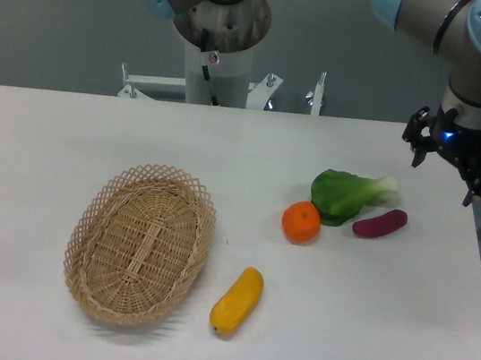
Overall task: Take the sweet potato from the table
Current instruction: 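Move the open gripper toward the purple sweet potato beside the bok choy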
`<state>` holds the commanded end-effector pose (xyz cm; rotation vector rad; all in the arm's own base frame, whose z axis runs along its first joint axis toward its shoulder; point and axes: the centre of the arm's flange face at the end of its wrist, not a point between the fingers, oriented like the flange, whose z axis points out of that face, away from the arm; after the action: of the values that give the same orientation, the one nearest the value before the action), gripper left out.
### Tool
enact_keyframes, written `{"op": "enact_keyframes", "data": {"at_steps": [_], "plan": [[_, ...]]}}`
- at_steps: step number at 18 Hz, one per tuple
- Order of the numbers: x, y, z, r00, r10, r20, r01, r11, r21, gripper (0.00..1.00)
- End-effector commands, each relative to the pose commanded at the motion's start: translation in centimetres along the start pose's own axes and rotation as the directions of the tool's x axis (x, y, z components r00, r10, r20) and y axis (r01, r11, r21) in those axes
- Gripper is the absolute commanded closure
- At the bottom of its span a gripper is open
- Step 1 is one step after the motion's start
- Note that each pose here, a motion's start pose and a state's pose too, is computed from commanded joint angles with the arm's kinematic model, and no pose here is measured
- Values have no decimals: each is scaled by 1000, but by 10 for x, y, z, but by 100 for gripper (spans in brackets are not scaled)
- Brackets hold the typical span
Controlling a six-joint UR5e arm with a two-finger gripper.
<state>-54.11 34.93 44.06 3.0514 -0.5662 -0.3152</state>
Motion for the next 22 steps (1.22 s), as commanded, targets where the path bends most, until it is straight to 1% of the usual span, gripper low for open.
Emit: {"op": "enact_keyframes", "data": {"at_steps": [7,14,18,19,22], "plan": [[3,-2,9,1000,-7,-15,7,1000,11,0],[5,-4,18,999,8,-32,-8,1000,14,0],[11,-13,38,998,23,-56,-23,1000,11,0],[10,-13,44,999,29,-45,-28,1000,11,0],[13,-14,67,996,85,-20,-85,996,6,0]]}}
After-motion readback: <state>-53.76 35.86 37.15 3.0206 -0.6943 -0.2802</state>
